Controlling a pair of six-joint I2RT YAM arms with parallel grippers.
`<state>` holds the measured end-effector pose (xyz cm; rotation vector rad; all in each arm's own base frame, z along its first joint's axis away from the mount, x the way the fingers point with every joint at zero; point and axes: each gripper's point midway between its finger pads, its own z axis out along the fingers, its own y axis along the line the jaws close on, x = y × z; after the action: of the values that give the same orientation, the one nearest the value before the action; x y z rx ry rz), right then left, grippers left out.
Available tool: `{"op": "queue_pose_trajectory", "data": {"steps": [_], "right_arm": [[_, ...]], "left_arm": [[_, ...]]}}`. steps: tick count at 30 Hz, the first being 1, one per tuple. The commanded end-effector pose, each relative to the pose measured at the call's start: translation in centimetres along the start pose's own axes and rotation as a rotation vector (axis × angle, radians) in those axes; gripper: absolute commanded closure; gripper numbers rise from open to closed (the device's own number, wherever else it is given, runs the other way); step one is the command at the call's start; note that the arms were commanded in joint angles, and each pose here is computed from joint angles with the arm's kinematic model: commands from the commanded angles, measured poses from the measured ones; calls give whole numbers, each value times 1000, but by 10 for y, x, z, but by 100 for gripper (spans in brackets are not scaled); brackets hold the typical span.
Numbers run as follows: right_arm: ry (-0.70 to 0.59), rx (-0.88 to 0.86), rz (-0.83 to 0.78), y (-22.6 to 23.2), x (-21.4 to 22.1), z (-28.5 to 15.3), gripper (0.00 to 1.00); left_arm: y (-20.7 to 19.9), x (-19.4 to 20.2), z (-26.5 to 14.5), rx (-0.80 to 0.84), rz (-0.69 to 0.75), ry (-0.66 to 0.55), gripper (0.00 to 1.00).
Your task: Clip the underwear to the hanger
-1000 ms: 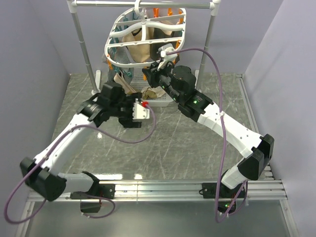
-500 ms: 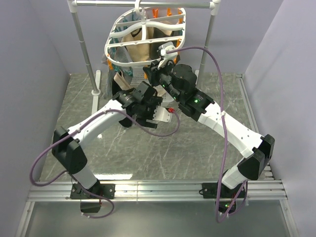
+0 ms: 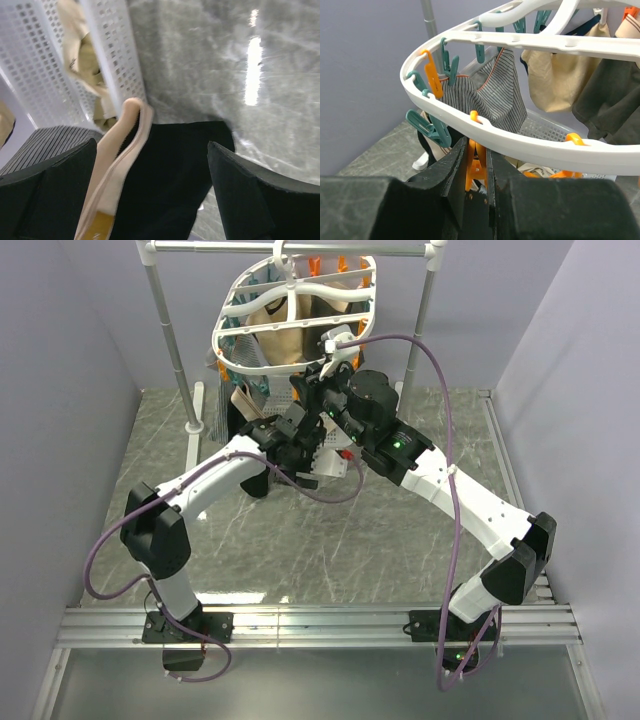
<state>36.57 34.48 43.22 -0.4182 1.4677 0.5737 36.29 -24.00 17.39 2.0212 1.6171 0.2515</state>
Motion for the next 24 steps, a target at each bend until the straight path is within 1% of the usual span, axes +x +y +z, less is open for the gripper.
{"op": "queue_pose_trajectory", "data": {"steps": [1,8,15,20,24], "right_arm": [[-34,14,-1,-1,-17,-4,100],[-31,11,4,0,-16,-5,100],[-20,8,8,0,-11,-6,100],[-20,5,8,0,-11,-6,100],[-19,2,11,1,-10,-6,100]], "left_arm": [[34,1,-7,-85,5,-2,1],[42,21,6,-57,15,31,1],[54,25,14,-38,24,29,1],[46,30,26,42,16,48,1],[45,35,26,93,-7,56,1]]}}
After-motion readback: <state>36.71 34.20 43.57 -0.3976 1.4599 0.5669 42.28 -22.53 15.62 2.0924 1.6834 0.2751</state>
